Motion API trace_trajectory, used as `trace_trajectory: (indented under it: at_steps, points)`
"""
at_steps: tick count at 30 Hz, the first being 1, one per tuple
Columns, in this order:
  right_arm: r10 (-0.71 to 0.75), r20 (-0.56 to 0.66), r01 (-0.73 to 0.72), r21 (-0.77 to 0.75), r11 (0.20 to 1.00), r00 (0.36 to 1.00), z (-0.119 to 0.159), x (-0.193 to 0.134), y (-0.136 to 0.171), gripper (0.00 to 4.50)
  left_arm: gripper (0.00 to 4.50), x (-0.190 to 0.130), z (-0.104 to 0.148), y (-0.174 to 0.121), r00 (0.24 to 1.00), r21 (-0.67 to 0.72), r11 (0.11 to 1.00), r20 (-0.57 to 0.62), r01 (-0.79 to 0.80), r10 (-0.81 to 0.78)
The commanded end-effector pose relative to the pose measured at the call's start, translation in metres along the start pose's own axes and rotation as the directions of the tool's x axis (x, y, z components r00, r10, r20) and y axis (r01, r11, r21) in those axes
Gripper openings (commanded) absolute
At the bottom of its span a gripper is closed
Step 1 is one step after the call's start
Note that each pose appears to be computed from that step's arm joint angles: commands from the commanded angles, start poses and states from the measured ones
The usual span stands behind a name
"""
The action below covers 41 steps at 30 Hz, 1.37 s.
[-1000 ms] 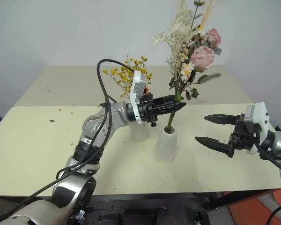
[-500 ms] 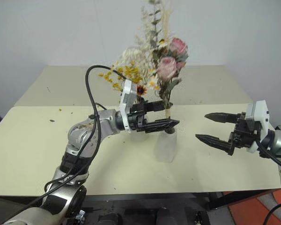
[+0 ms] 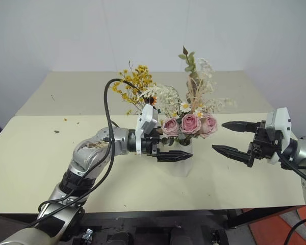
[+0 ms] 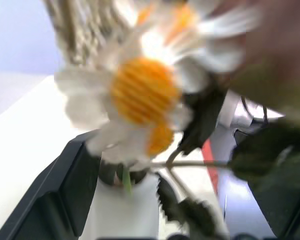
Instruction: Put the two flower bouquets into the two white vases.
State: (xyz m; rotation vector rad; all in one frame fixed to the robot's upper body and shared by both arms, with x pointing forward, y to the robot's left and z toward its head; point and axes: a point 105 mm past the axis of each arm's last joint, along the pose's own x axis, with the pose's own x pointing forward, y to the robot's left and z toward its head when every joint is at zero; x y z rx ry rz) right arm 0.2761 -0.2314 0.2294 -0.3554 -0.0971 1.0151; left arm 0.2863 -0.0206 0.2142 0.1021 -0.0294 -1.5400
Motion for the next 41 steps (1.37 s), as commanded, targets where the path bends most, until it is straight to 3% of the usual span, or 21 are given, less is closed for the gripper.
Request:
trace_trajectory:
  at_steps: [1,7,15,25,34,41]
  points:
    - [-0.010,0.024,0.011,-0.046,0.999,1.000,0.009,-0.002,-0.002,4.45,4.47,-0.003,0.008,-0.003,1.000,0.072,0.997,-0.007,0.010,-0.010]
    - [-0.012,0.019,0.013,-0.045,0.999,1.000,0.009,-0.002,-0.003,4.45,4.47,-0.030,0.010,0.008,0.998,0.116,0.991,-0.026,-0.059,0.062]
    - [-0.003,0.005,0.003,-0.039,0.999,1.000,0.007,-0.003,-0.006,4.45,4.47,-0.072,0.012,-0.009,0.998,0.190,0.981,-0.049,-0.034,0.045]
    - [0.025,-0.012,-0.025,-0.016,1.000,1.000,0.007,-0.009,0.000,4.45,4.47,-0.120,0.003,-0.004,0.967,0.182,0.962,-0.118,-0.203,0.227]
    - [0.005,-0.021,-0.004,0.022,1.000,1.000,0.004,-0.016,0.010,4.45,4.47,-0.186,-0.012,-0.010,0.867,0.193,0.887,-0.203,-0.420,0.454]
    - [-0.027,-0.024,0.027,0.028,0.999,0.999,0.002,-0.021,0.010,4.45,4.47,-0.227,-0.003,-0.014,0.765,0.206,0.777,-0.151,-0.595,0.626]
